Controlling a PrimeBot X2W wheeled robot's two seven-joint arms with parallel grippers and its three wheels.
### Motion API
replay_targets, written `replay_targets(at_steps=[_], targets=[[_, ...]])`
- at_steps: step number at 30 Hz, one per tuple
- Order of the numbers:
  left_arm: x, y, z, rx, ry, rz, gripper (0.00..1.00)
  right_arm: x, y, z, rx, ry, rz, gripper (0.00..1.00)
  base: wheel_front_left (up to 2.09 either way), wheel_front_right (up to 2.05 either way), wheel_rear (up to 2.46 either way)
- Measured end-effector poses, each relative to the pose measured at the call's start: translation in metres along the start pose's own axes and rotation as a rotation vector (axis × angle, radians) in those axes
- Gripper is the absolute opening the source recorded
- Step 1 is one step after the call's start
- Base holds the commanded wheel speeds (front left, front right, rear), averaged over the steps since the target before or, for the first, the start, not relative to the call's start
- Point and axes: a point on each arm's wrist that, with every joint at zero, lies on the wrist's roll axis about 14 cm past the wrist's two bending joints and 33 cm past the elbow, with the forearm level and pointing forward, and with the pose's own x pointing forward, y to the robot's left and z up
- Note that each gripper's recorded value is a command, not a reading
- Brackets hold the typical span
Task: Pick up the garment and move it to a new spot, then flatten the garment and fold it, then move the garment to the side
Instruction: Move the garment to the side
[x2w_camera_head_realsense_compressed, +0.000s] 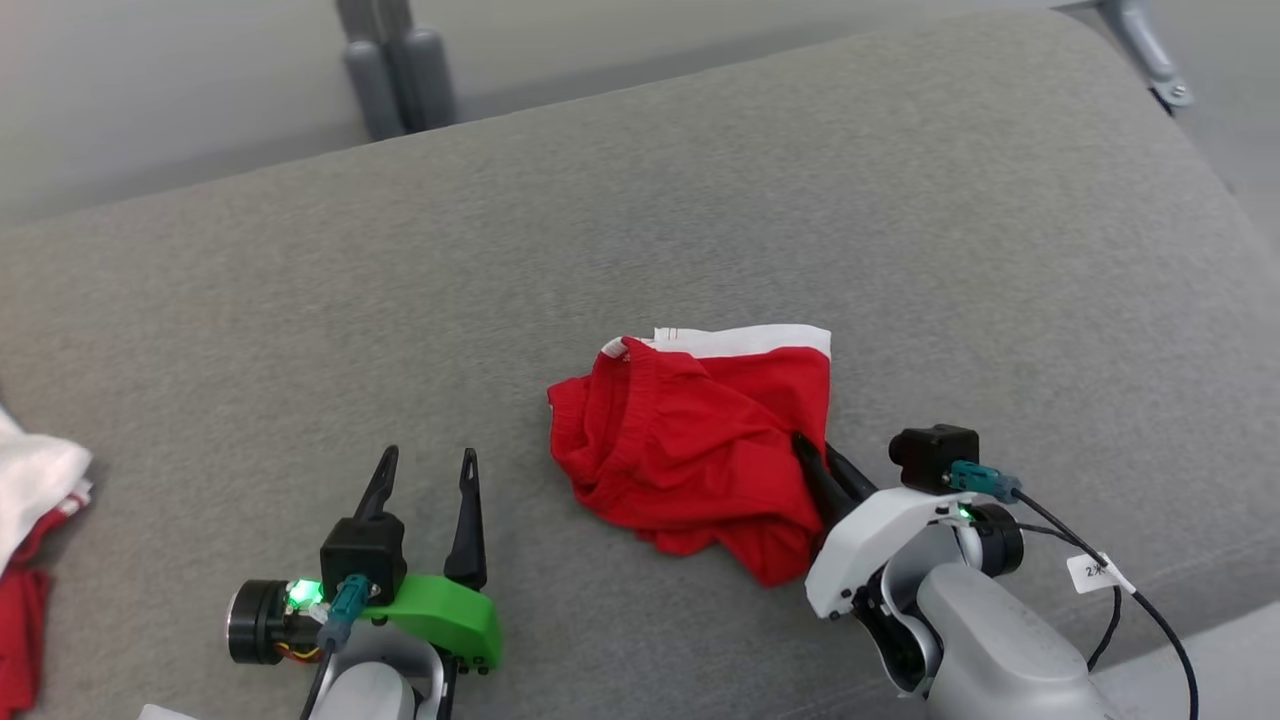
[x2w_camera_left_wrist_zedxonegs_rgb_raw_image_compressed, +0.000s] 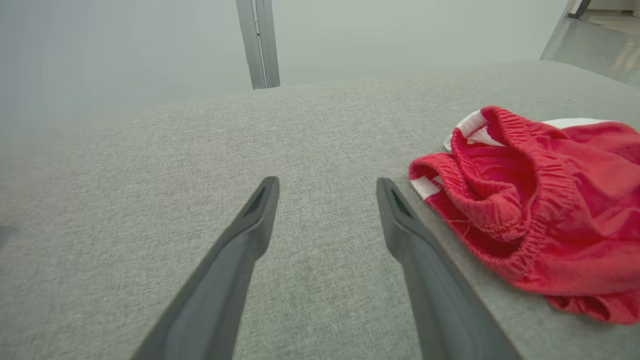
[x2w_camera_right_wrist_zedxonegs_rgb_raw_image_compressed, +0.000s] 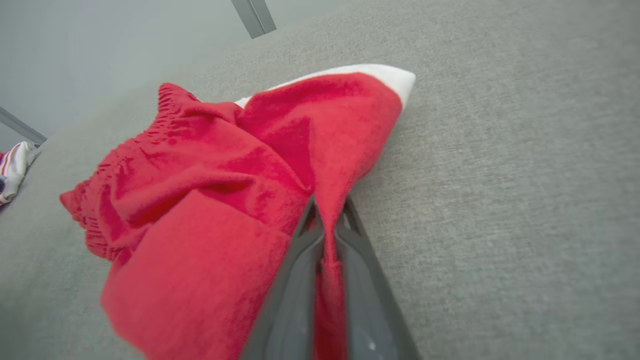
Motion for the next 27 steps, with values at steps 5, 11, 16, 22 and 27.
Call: replay_targets(at_steps=[5, 11, 16, 22, 27], targets=[[0.014, -0.039, 0.002, 0.010, -0.005, -0.117, 1.00, -0.026, -0.029, 0.008, 0.011, -0.038, -0.090, 0.00, 0.00, 0.00, 0.00], [0.025, -0.079, 0.003, 0.018, -0.011, -0.233, 1.00, -0.053, -0.059, 0.015, 0.014, -0.076, -0.188, 0.00, 0.00, 0.00, 0.00], [0.030, -0.101, 0.000, 0.021, -0.008, -0.294, 1.00, -0.070, -0.079, 0.021, 0.010, -0.103, -0.258, 0.00, 0.00, 0.00, 0.00], [0.032, -0.108, -0.009, 0.017, 0.010, -0.327, 1.00, -0.070, -0.096, 0.028, -0.061, -0.095, -0.300, 0.00, 0.00, 0.00, 0.00], [0.040, -0.098, -0.006, 0.037, -0.008, -0.308, 1.00, -0.052, -0.115, 0.052, -0.172, -0.094, -0.312, 0.00, 0.00, 0.00, 0.00]])
